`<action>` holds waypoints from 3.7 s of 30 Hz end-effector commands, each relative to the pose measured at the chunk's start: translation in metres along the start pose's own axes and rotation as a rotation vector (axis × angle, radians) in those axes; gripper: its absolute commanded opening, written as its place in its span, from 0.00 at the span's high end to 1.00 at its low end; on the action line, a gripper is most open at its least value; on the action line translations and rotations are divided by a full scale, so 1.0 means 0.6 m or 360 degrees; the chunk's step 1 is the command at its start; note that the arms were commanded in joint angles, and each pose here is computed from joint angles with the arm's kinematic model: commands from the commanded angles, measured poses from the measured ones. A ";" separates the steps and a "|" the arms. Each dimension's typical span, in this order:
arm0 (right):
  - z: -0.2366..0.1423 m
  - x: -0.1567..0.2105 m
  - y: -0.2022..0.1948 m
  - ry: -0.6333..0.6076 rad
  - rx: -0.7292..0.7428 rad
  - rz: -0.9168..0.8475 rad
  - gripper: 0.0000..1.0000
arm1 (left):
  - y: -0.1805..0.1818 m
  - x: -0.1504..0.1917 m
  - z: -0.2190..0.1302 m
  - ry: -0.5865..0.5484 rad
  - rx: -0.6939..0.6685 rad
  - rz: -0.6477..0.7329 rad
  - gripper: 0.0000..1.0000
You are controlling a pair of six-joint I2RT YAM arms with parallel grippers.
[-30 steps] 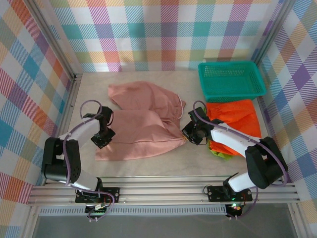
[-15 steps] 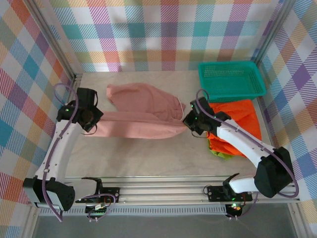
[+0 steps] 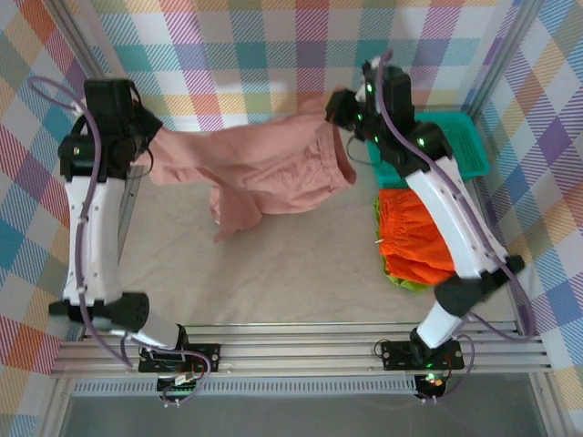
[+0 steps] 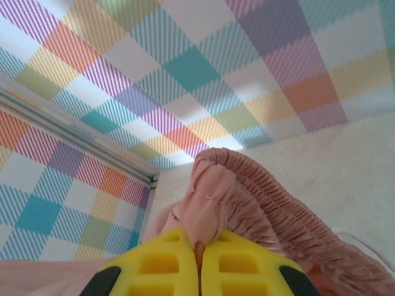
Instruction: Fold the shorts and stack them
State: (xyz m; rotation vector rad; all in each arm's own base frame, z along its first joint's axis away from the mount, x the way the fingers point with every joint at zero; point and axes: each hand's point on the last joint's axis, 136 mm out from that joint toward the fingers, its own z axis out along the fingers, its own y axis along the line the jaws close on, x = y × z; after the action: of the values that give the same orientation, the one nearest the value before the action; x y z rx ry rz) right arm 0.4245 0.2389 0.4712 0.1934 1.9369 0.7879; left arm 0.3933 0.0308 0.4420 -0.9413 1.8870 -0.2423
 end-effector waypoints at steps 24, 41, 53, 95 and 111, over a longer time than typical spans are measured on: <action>-0.013 -0.089 0.028 0.0070 -0.0528 -0.0081 1.00 | -0.042 -0.143 -0.137 -0.0351 0.0417 -0.0100 1.00; -0.058 0.392 -0.246 0.0853 0.0124 0.0123 1.00 | 0.240 0.214 -0.047 0.0102 0.0146 0.0001 1.00; 0.219 0.051 -0.044 0.0436 -0.0338 0.0109 1.00 | -0.048 -0.017 0.187 0.0145 0.0309 0.0015 1.00; -0.162 0.579 -0.308 0.1335 0.0223 0.0329 1.00 | 0.291 0.191 -0.142 -0.0189 0.0033 0.0300 1.00; -0.083 0.493 -0.320 0.1196 0.0552 0.0240 1.00 | 0.141 0.167 0.053 0.0184 0.0092 0.0498 0.90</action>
State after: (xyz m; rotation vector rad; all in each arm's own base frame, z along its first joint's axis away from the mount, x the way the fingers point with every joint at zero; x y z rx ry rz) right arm 0.2776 0.2079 0.1655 0.2559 2.7315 0.7324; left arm 0.3528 0.0360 0.3240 -0.6132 2.0325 -0.1141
